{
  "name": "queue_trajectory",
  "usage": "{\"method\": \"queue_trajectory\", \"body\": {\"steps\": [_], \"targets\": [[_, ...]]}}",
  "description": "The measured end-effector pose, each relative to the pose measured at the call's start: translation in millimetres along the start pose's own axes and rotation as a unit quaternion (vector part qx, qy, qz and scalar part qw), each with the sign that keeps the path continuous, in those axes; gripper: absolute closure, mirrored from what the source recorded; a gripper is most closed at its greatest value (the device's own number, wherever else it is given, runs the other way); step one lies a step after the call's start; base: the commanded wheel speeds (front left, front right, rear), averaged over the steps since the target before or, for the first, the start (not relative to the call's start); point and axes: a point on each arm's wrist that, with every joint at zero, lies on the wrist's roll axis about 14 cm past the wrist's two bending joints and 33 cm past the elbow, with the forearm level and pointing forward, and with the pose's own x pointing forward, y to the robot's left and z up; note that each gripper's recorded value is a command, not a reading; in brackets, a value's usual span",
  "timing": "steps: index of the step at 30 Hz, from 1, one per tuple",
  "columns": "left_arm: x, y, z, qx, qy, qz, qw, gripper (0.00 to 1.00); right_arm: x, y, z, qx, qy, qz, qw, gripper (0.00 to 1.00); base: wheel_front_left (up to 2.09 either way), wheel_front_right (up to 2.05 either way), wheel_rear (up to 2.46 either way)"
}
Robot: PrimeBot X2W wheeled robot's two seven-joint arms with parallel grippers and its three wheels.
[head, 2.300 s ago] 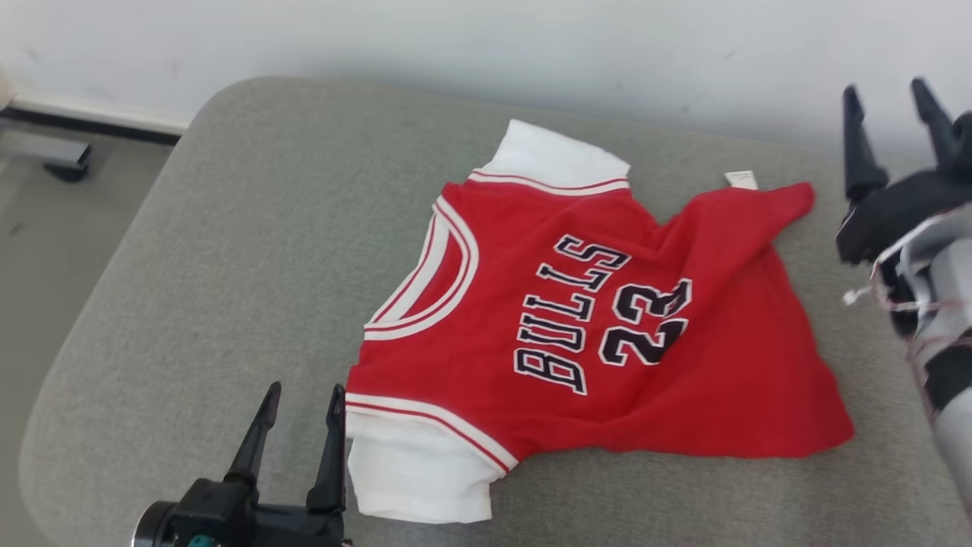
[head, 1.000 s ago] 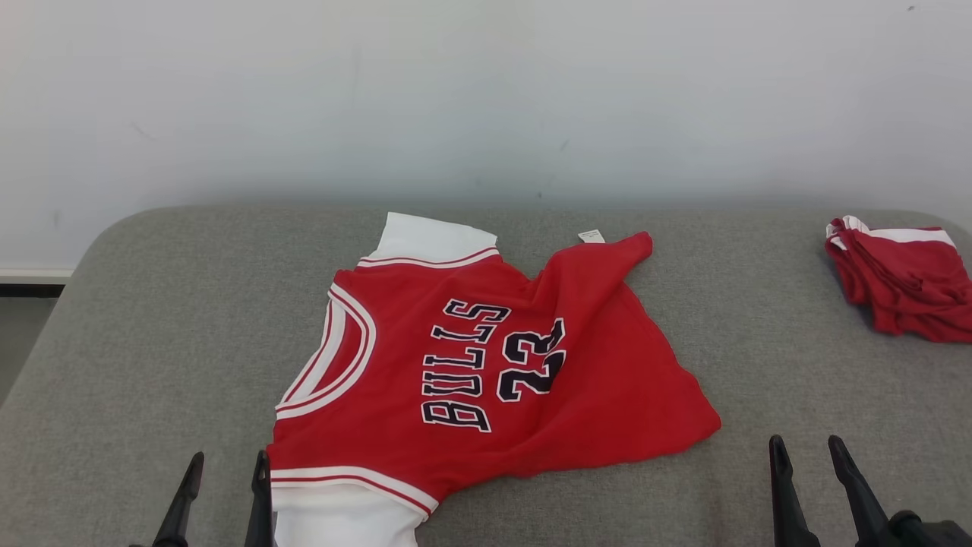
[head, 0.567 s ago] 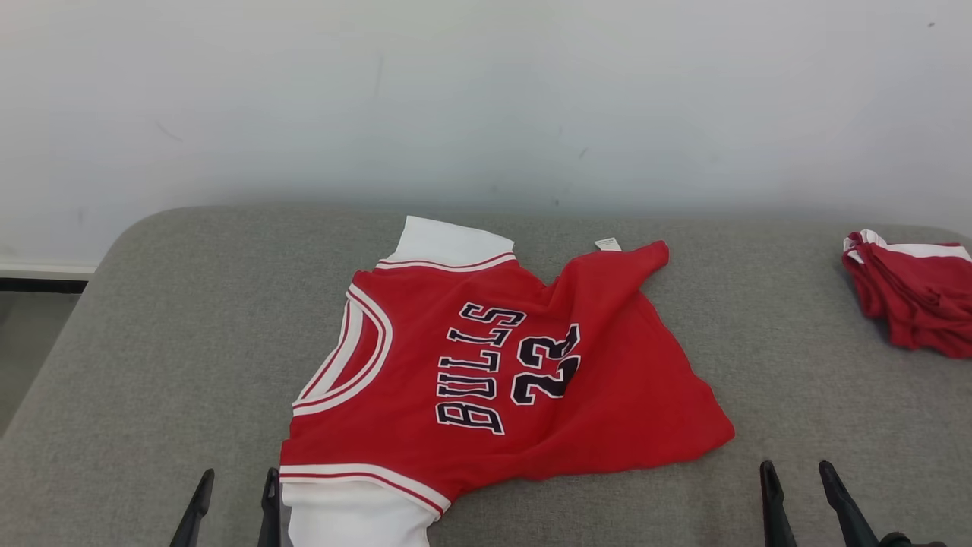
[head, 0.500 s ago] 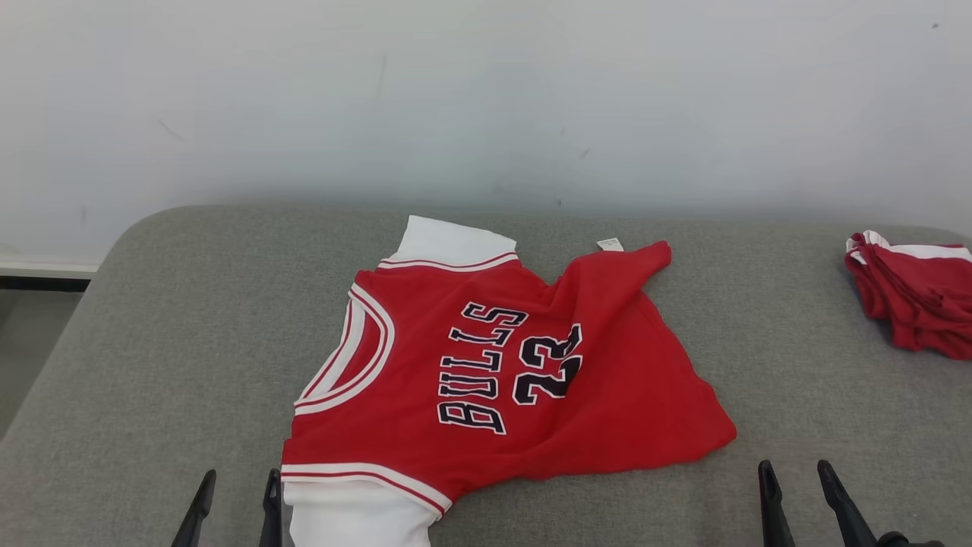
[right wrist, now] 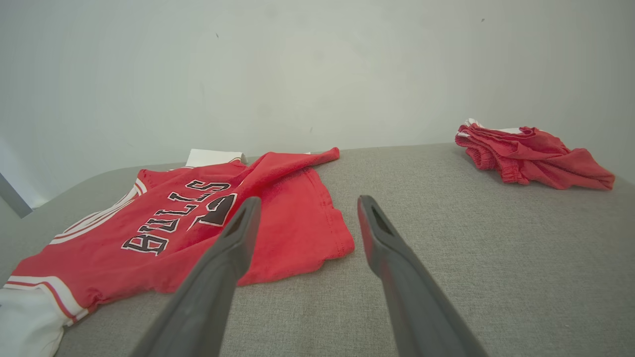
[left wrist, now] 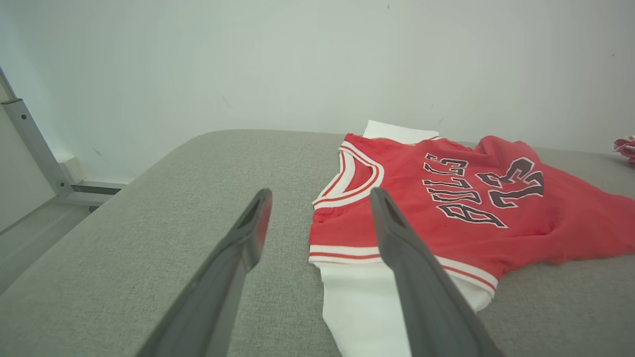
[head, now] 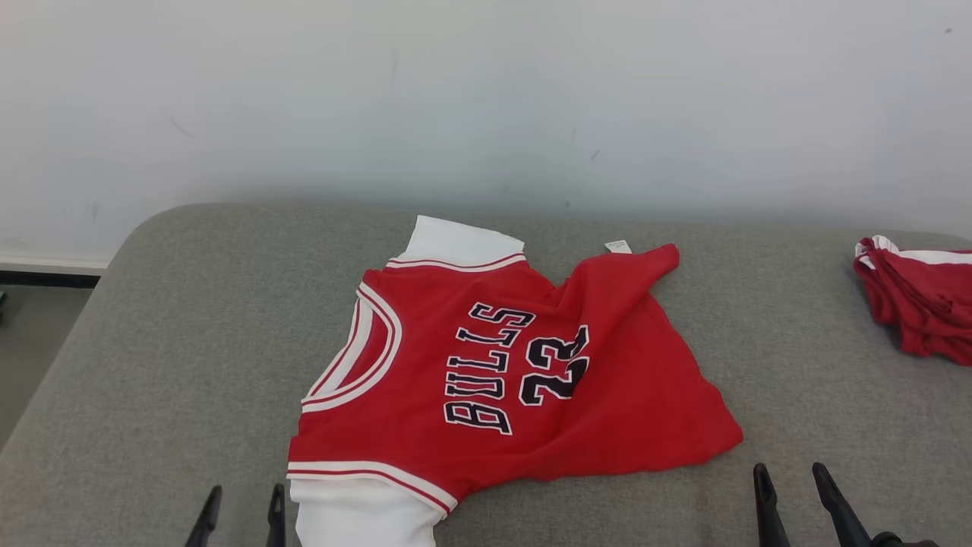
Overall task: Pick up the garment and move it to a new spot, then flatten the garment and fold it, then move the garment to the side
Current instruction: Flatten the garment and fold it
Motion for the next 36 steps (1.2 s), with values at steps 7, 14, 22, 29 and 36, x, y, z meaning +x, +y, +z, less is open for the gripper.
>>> {"method": "queue_trajectory", "body": {"steps": [7, 14, 22, 29, 36], "targets": [[-4.4, -10.5, -28.7, -0.02, 0.046, -0.013, 0.999, 0.0, 4.0, -8.2, -14.8, -0.006, 0.023, -0.001, 1.0, 0.0, 0.0, 0.0, 0.0], [-6.6, -14.6, -62.7, -0.031, 0.103, -0.019, 0.994, 0.0, 22.8, -21.1, -30.0, -0.032, 0.054, 0.006, 0.998, 0.0, 0.0, 0.0, 0.0], [1.1, -19.2, -86.1, -0.042, 0.145, -0.024, 0.988, 0.0, 52.0, -30.1, -49.5, -0.043, 0.09, 0.008, 0.995, 0.0, 0.0, 0.0, 0.0], [3.7, -16.2, -108.6, -0.054, 0.185, -0.014, 0.981, 0.0, 75.2, -33.5, -69.7, -0.042, 0.121, 0.006, 0.992, 0.0, 0.0, 0.0, 0.0], [1.5, -21.8, -121.0, -0.063, 0.207, -0.017, 0.976, 0.0, 83.8, -35.4, -91.0, -0.036, 0.157, -0.002, 0.987, 0.0, 0.0, 0.0, 0.0]]}}
